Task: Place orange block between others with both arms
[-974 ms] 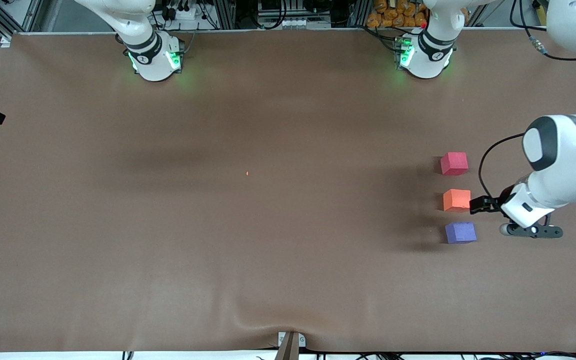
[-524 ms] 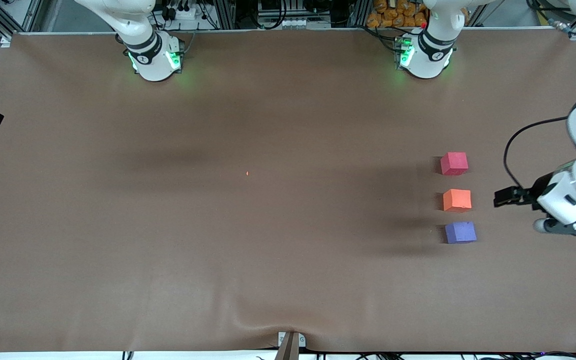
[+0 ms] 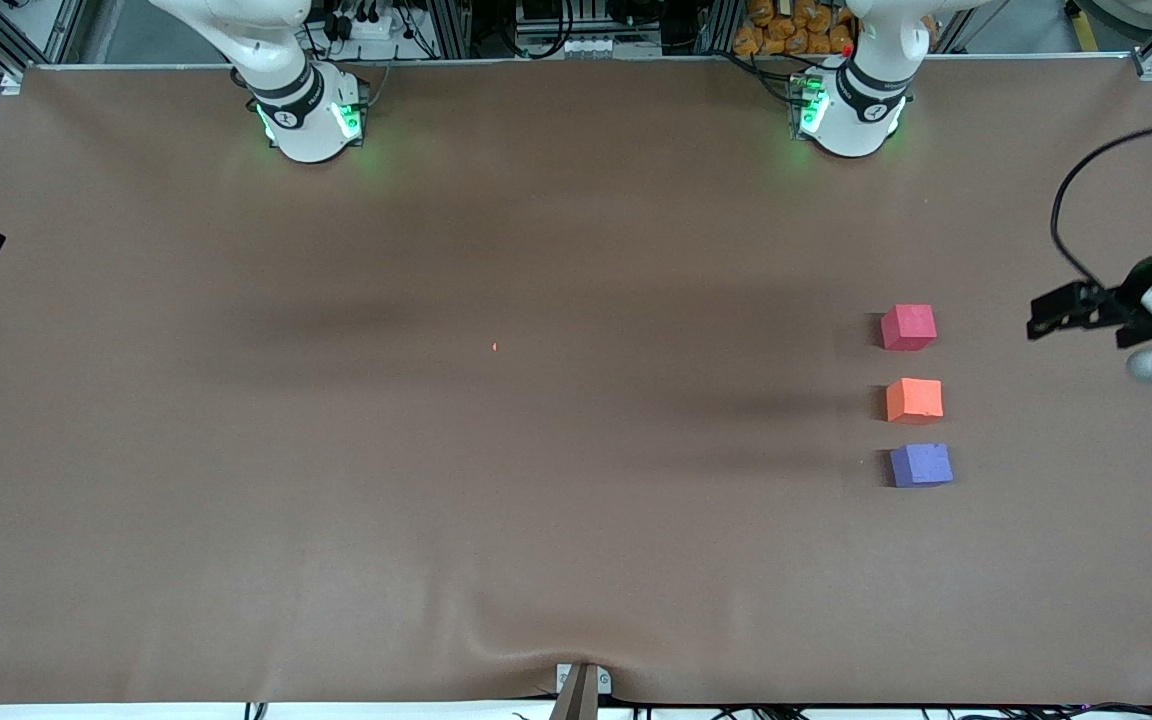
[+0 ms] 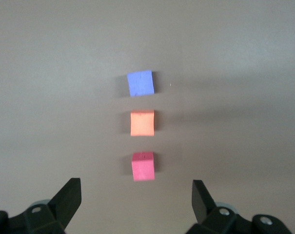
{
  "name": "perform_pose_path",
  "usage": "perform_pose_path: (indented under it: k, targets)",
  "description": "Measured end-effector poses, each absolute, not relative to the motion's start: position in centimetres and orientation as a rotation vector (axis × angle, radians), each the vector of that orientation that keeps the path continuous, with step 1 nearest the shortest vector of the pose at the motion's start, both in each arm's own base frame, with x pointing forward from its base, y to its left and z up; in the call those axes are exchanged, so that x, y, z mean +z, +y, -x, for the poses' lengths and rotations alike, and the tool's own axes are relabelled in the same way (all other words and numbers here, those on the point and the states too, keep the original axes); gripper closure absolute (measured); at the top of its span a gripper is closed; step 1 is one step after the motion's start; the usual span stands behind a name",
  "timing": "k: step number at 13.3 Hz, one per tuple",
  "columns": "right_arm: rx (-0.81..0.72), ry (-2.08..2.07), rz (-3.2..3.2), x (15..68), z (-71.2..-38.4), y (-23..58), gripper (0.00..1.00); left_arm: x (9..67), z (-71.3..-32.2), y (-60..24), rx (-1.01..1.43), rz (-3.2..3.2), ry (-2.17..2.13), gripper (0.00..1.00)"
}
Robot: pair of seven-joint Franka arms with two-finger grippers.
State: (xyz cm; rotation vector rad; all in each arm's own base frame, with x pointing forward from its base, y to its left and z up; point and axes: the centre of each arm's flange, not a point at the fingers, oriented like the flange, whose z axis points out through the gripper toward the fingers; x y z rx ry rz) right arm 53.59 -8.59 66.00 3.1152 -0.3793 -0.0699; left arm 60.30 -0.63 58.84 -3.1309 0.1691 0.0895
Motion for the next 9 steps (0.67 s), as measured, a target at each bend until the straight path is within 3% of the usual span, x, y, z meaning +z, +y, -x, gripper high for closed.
perform_pose_path:
  k: [9]
  targets:
    - [-0.076,-0.322,-3.121,65.0,-54.7,-6.8,0.0,63.0,-57.4,-1.4,0.047,3.116,0.178,0.0]
